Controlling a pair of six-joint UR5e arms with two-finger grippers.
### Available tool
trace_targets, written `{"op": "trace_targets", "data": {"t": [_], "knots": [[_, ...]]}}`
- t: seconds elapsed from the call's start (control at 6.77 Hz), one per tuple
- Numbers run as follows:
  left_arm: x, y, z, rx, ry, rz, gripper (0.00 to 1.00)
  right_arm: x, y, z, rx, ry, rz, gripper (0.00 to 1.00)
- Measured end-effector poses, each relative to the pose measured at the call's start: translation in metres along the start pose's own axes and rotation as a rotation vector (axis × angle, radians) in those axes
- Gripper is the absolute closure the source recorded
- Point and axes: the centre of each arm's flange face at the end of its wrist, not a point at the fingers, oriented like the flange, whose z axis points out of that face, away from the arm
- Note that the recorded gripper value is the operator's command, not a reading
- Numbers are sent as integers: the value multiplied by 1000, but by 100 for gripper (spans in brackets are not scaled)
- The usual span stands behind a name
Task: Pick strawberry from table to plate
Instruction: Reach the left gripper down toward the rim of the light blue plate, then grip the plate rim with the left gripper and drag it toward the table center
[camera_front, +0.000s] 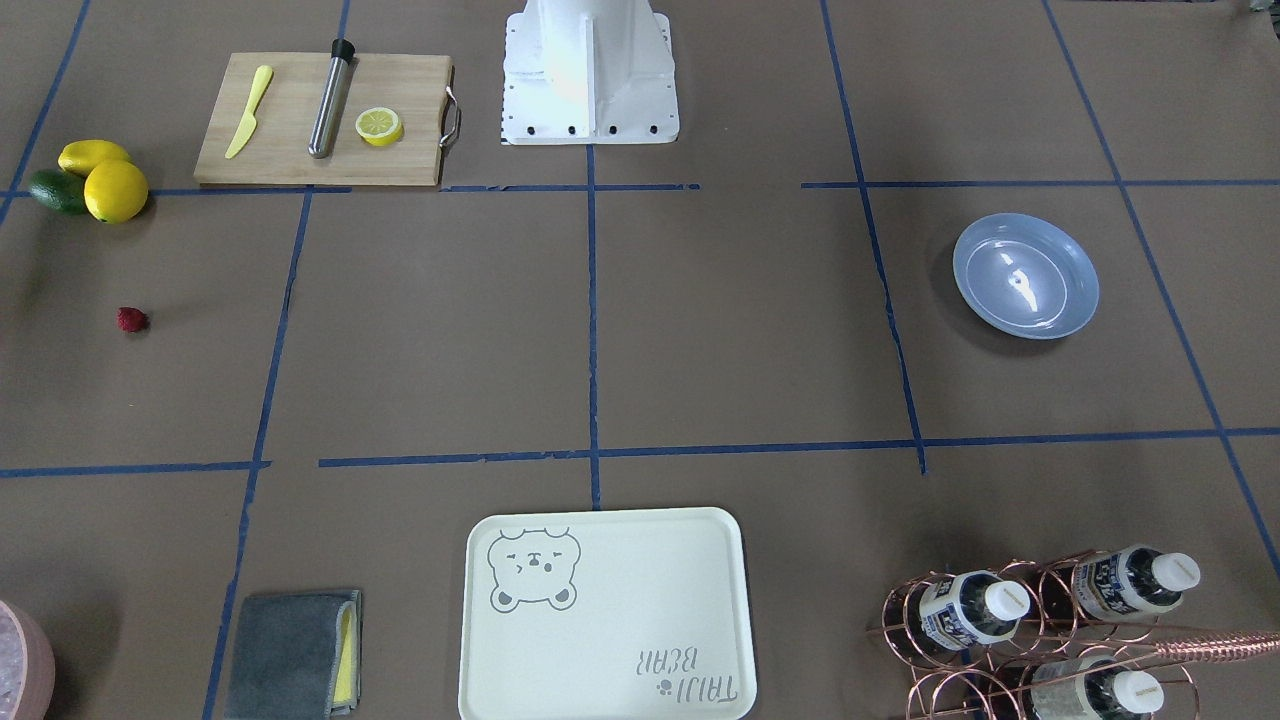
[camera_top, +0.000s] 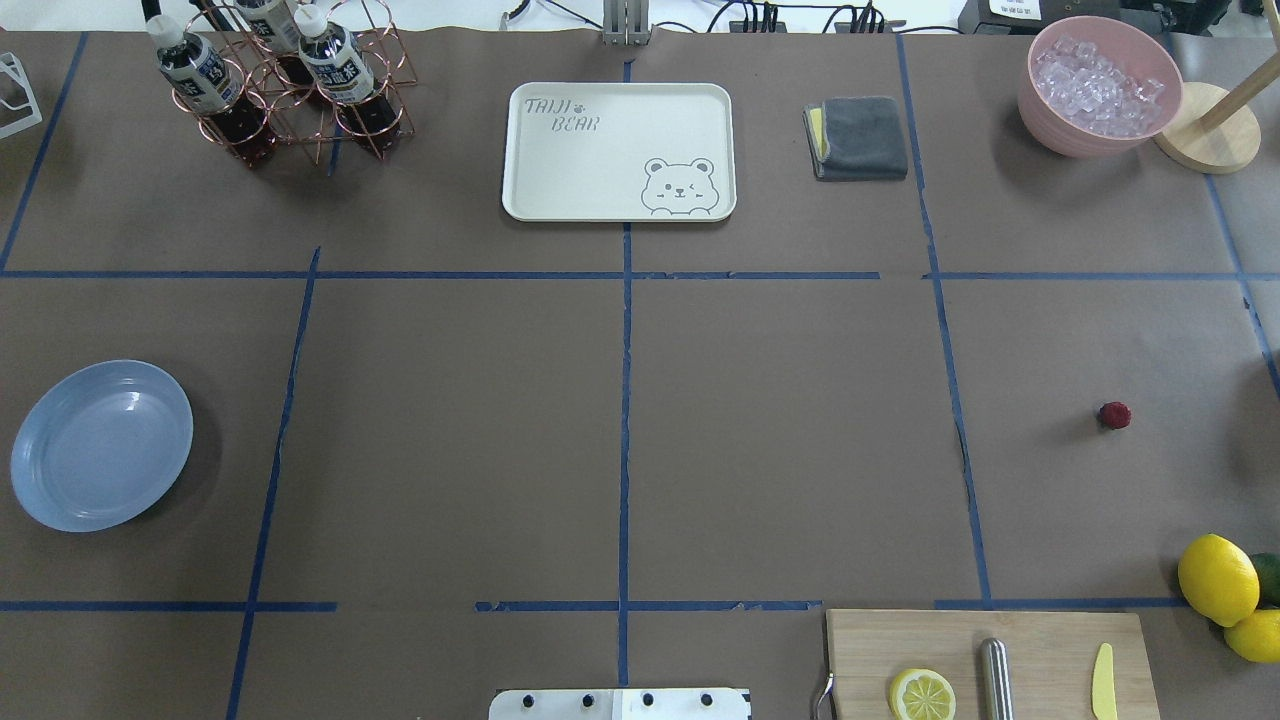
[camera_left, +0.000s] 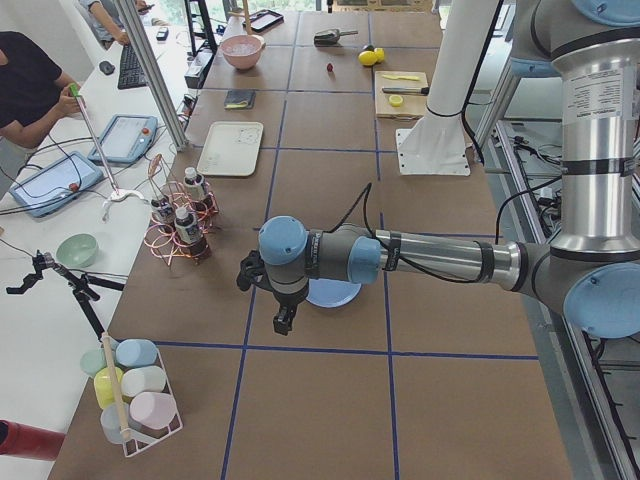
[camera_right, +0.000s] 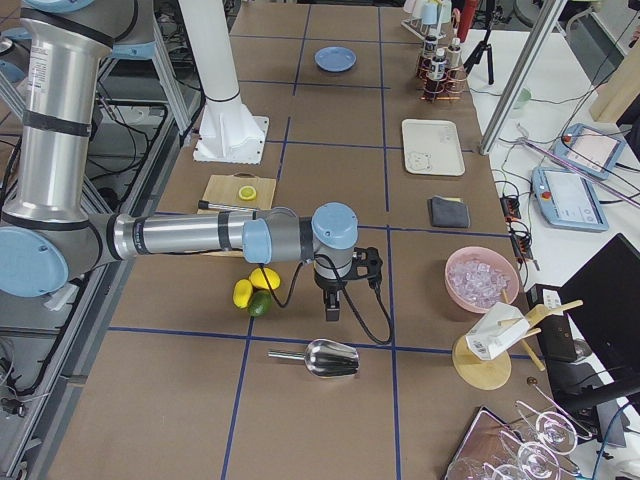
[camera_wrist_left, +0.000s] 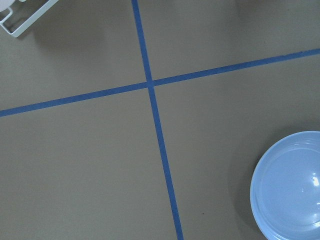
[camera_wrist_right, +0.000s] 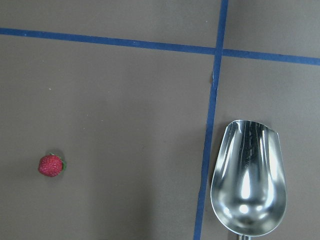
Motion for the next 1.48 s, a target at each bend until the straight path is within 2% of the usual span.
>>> {"op": "trace_targets", "data": {"t": [0.15,0.3,0.44,0.59,0.74,0.89,1.03,1.18,1.33,1.48], "knots": [[14,-8,44,-44,41,78,0,-2,0,0,0,-17,-5,0],[16,-9,89,-72,66,114,0,-3,1,1,-1,-26,-9,0],[26,-10,124,-86,80,78,0,-3,1,1,-2,-29,-9,0],[41,-14,145,-86,86,21,0,-3,0,2,-4,-31,-7,0],[52,-16,160,-90,74,4,0,-2,0,2,-6,-32,-2,0],[60,-18,170,-95,50,9,6,-2,1,3,-9,-33,4,0],[68,-20,178,-101,35,20,17,-2,1,4,-11,-34,6,0],[71,-21,182,-106,29,26,48,-2,1,5,-13,-40,8,0],[72,-21,184,-110,27,28,83,-2,1,6,-15,-49,10,0],[73,-21,185,-111,26,30,100,-2,1,7,-17,-54,12,0]]}}
